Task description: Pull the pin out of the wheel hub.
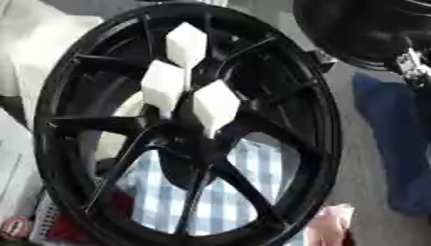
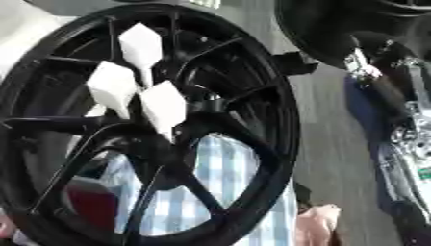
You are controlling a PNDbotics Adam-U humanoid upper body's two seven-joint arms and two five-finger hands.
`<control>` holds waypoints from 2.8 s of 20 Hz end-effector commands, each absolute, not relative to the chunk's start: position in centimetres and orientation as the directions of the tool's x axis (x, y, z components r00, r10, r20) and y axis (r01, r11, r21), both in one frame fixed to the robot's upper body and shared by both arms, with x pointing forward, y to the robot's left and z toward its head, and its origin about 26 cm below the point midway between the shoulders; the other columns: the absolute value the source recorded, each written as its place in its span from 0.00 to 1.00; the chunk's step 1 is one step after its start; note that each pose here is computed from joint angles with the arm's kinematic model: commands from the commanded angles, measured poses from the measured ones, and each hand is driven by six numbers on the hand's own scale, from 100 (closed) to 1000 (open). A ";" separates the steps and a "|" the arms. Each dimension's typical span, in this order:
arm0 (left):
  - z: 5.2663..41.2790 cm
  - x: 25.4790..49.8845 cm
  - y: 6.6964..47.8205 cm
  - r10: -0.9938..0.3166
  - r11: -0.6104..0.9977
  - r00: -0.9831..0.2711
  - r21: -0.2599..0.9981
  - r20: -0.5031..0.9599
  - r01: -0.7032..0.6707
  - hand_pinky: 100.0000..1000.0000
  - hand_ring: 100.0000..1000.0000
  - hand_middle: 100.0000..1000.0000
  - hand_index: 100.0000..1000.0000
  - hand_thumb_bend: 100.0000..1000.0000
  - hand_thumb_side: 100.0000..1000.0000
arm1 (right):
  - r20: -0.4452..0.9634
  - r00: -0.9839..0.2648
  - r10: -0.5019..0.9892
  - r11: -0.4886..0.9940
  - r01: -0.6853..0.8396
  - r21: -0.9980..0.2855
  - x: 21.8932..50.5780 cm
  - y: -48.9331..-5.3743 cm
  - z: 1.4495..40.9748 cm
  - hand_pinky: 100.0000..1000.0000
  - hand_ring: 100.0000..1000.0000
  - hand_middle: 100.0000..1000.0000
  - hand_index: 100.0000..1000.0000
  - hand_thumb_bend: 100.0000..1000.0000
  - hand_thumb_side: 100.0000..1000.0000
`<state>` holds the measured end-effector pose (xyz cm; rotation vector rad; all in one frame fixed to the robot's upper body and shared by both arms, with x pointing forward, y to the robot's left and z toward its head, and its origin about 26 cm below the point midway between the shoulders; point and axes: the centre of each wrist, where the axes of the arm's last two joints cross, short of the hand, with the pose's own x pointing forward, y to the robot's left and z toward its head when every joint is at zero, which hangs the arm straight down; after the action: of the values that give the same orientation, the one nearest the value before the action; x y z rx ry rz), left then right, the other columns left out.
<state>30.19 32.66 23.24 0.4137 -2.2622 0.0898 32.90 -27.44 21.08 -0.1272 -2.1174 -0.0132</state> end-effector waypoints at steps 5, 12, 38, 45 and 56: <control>24.6 29.7 33.0 -0.350 0.929 -0.619 0.177 0.703 -0.325 0.76 0.77 0.77 0.77 0.20 0.79 | 0.838 -0.536 0.102 0.993 0.100 -0.057 32.5 -27.8 21.8 0.80 0.66 0.66 0.68 0.37 0.32; 27.5 28.8 34.0 -0.620 0.755 -0.574 0.605 0.534 -0.253 0.76 0.77 0.77 0.78 0.18 0.79 | 0.850 -0.511 0.130 0.990 0.118 -0.080 32.3 -28.4 21.4 0.80 0.66 0.66 0.68 0.36 0.32; 36.0 28.2 28.9 -0.691 -0.211 -0.720 0.972 -0.073 0.104 0.78 0.78 0.75 0.84 0.32 0.80 | 0.875 -0.443 0.196 0.981 0.092 -0.173 32.3 -28.9 20.2 0.80 0.65 0.65 0.68 0.34 0.33; 36.5 29.5 26.6 -0.634 -0.191 -0.773 0.966 0.016 0.176 0.77 0.75 0.75 0.84 0.33 0.77 | 0.879 -0.434 0.197 0.980 0.086 -0.177 32.4 -28.9 19.9 0.80 0.65 0.65 0.68 0.34 0.33; 37.6 31.0 23.9 -0.597 -0.141 -0.797 0.967 0.090 0.214 0.76 0.73 0.80 0.88 0.36 0.62 | 0.887 -0.422 0.186 0.982 0.068 -0.174 32.6 -28.7 19.6 0.80 0.65 0.65 0.68 0.34 0.33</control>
<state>31.11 23.84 36.84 0.4181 -1.5907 -1.9913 32.61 -28.41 18.91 -0.1652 -1.9868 0.1122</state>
